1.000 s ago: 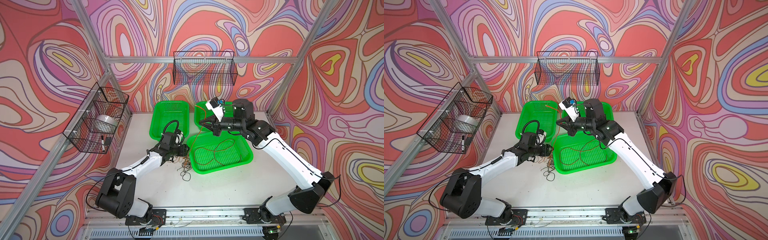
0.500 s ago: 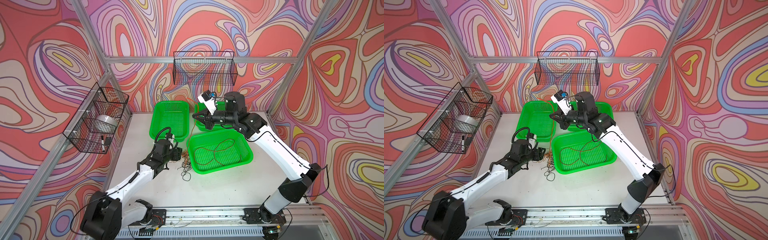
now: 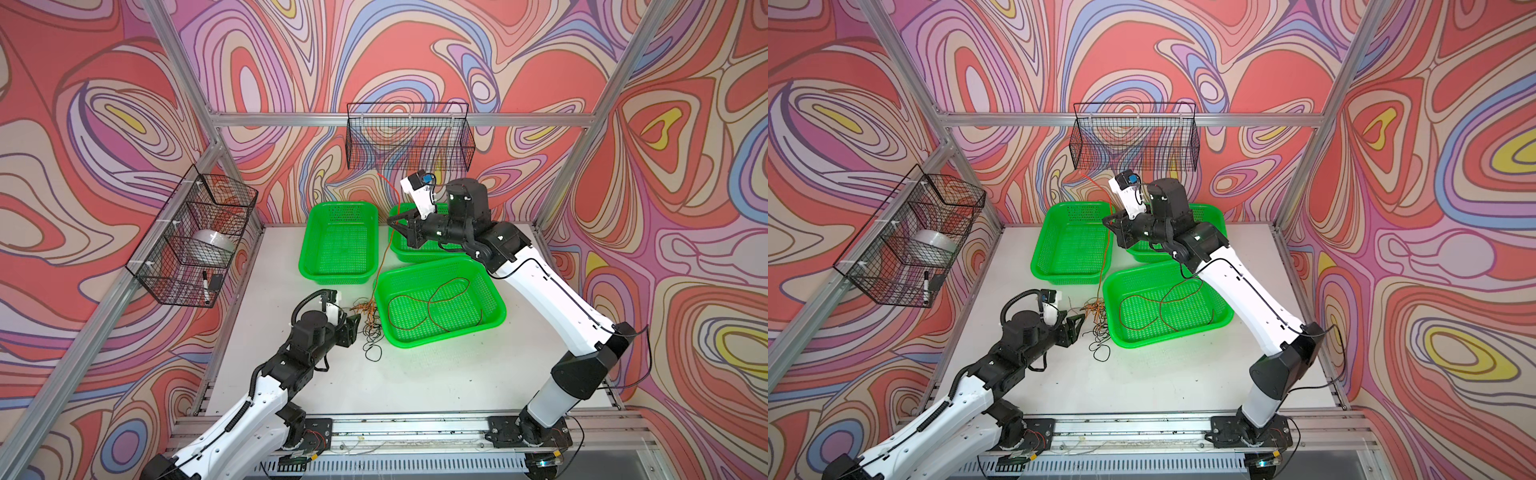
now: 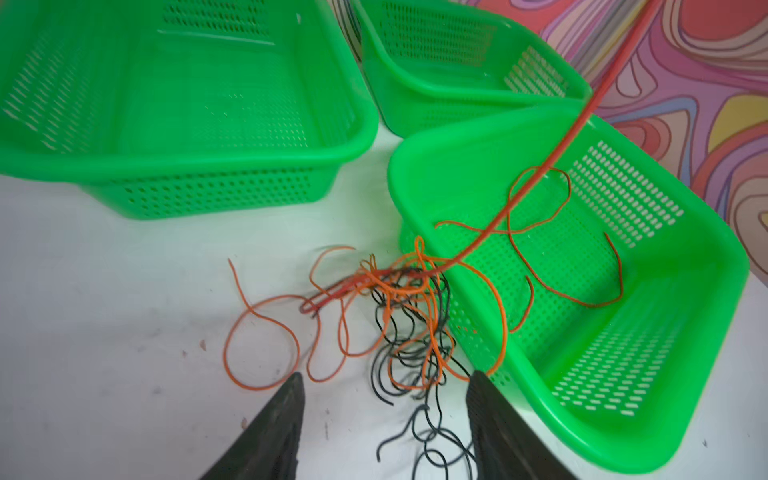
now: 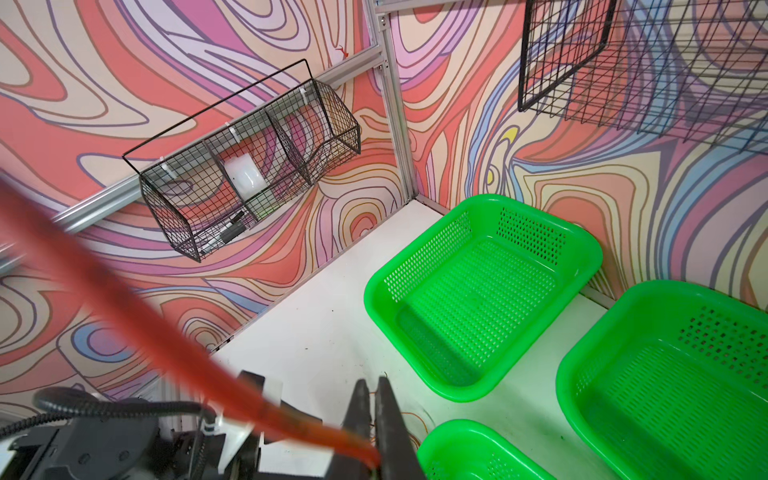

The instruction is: Untangle the cables

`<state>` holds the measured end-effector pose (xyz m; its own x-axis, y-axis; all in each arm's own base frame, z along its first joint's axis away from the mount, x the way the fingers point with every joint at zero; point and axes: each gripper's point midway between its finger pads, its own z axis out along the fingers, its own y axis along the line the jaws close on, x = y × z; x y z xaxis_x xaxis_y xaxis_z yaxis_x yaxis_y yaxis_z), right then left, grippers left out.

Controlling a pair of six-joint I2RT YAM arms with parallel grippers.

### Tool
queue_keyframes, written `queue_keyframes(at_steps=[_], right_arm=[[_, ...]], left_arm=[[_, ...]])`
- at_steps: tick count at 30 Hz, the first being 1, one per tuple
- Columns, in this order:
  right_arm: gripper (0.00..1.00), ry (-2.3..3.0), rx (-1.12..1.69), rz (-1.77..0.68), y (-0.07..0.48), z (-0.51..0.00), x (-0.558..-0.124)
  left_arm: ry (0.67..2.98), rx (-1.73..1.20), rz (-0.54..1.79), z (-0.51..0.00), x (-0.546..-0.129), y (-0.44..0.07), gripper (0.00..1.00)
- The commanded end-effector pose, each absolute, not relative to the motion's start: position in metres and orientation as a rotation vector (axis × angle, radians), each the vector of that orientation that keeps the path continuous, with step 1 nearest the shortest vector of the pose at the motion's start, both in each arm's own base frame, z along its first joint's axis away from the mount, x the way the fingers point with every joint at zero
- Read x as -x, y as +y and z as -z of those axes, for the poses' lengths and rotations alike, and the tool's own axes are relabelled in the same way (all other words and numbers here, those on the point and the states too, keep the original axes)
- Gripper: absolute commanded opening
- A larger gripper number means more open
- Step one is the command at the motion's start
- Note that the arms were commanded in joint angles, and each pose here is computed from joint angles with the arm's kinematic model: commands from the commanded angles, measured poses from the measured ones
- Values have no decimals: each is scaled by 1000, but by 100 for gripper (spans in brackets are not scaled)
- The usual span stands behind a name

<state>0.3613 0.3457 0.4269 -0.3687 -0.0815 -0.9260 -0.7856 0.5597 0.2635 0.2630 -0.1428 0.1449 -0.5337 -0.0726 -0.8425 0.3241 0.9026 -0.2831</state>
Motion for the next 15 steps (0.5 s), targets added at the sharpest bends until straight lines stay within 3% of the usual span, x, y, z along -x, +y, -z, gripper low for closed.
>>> queue_keyframes(at_steps=[1,7,15], right_arm=[[0,1772,662,-925,351,-446,-362],[0,1771,676,-949,361,-445,-355],[0,1766,677,-968,363,-450,-346]], left_arm=[[2046,-231,554,-144,-259,-167,65],[2042,-300,524,-126,-260,-187,68],[1990,-123,353,-115,-294,-170,68]])
